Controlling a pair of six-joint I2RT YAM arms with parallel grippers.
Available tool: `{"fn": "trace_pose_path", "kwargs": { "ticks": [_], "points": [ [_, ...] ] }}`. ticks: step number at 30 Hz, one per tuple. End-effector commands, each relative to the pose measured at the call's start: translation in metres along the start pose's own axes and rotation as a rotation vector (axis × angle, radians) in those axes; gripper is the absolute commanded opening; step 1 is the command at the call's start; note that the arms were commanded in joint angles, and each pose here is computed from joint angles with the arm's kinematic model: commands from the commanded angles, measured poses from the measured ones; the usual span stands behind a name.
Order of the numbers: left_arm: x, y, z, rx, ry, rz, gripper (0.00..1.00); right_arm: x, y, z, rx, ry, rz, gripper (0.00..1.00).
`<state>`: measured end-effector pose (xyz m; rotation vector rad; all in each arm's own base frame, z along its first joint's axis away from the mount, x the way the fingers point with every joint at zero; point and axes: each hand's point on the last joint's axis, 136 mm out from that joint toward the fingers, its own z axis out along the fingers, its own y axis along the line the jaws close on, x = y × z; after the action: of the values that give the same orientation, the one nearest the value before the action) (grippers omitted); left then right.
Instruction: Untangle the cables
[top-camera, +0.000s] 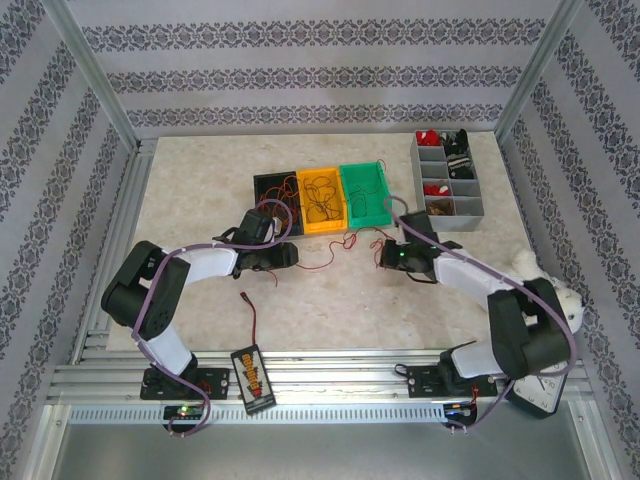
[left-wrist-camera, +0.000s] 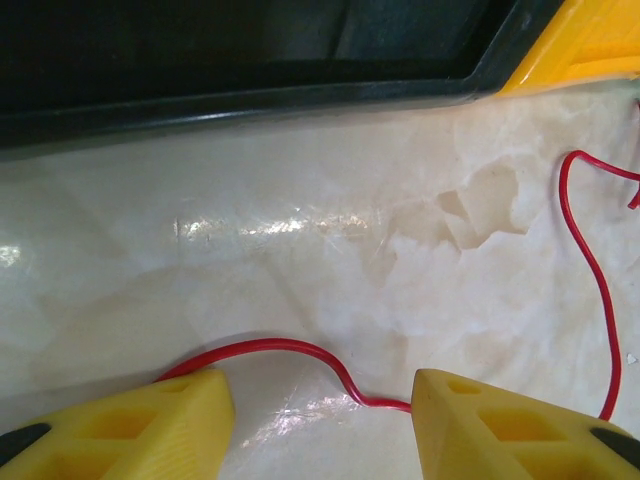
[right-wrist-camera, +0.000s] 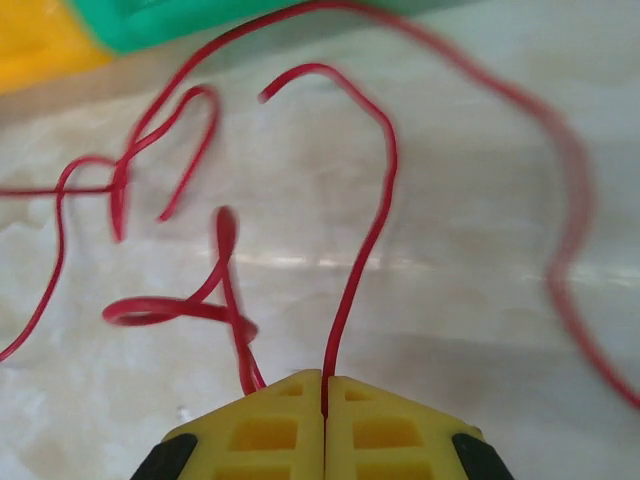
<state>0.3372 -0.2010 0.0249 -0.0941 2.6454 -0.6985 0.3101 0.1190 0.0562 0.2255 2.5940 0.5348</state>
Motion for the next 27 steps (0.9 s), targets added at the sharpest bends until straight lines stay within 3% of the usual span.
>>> {"fn": "trace_pose_path", "kwargs": {
  "ticks": [1,13,19,23,25,27],
  "points": [
    [0.028,0.071,0.008,-0.285,0.064,-0.049,0.54,-0.02,0.007,-0.018,-0.139,-0.062,0.111,0.07],
    [0.025,0.065,0.011,-0.253,0.059,-0.033,0.54,-0.073,0.033,-0.061,-0.282,-0.179,0.123,0.09],
    [0.024,0.065,0.011,-0.251,0.059,-0.031,0.55,-0.128,0.056,-0.043,-0.236,-0.207,0.071,0.1],
    [0.025,0.065,0.009,-0.253,0.058,-0.031,0.55,-0.154,0.06,-0.007,-0.151,-0.177,0.057,0.12],
    [0.024,0.065,0.008,-0.253,0.053,-0.031,0.55,-0.166,0.056,0.009,-0.116,-0.178,0.075,0.21],
    [0.025,0.064,0.007,-0.249,0.053,-0.03,0.55,-0.176,0.059,0.019,-0.098,-0.184,0.066,0.37]
  ]
}}
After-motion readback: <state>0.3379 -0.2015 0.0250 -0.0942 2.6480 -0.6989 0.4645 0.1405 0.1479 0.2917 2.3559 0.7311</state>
